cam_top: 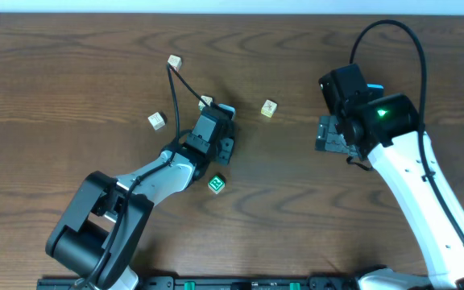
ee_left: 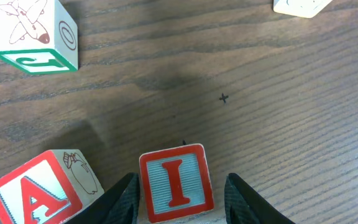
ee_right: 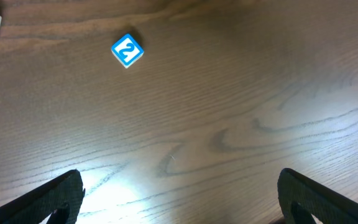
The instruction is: Spell out Ai2
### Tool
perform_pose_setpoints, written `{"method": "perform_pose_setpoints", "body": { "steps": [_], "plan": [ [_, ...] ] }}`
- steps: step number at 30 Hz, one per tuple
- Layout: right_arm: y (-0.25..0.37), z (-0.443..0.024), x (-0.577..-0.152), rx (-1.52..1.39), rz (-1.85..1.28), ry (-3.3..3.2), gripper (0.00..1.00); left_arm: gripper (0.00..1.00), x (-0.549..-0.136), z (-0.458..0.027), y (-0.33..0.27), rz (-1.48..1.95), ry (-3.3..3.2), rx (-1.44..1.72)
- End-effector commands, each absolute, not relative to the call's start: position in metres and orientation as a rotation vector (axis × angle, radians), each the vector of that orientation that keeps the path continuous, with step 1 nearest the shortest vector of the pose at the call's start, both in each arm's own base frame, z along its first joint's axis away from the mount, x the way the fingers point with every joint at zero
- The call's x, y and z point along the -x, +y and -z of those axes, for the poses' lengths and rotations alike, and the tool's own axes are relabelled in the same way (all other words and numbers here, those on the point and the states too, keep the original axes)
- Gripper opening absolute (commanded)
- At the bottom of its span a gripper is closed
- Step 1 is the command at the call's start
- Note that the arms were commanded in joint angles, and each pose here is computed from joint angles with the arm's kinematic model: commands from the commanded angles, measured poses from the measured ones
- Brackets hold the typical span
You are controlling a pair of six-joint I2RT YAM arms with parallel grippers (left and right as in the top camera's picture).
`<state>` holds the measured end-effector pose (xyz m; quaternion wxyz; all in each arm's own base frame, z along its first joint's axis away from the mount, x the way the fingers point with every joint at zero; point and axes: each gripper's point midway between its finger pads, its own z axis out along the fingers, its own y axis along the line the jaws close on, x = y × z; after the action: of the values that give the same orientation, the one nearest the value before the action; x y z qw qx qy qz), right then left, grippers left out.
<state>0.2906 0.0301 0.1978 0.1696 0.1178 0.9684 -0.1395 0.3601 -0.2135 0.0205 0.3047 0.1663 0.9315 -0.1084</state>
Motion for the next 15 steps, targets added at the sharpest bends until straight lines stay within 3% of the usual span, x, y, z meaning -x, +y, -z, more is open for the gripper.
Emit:
{"method": "perform_pose_setpoints", "body": {
  "steps": [1, 3, 6, 7, 15],
  "plan": [
    [0.024, -0.199, -0.291, -0.358, 0.423, 2.737, 0.99, 0.46, -0.367, -0.023, -0.216, 0.279, 2.449, -0.43],
    [0.024, -0.199, -0.291, -0.358, 0.423, 2.737, 0.99, 0.47, -0.368, -0.026, -0.218, 0.286, 2.438, -0.429],
    [0.024, -0.199, -0.291, -0.357, 0.424, 2.737, 0.99, 0.68, -0.368, -0.033, -0.22, 0.306, 2.423, -0.431],
    [0.024, -0.199, -0.291, -0.357, 0.424, 2.737, 0.99, 0.72, -0.368, -0.037, -0.221, 0.317, 2.414, -0.432],
    [0.024, -0.199, -0.291, -0.357, 0.425, 2.738, 0.99, 0.74, -0.365, -0.066, -0.219, 0.332, 2.376, -0.424]
  ]
}}
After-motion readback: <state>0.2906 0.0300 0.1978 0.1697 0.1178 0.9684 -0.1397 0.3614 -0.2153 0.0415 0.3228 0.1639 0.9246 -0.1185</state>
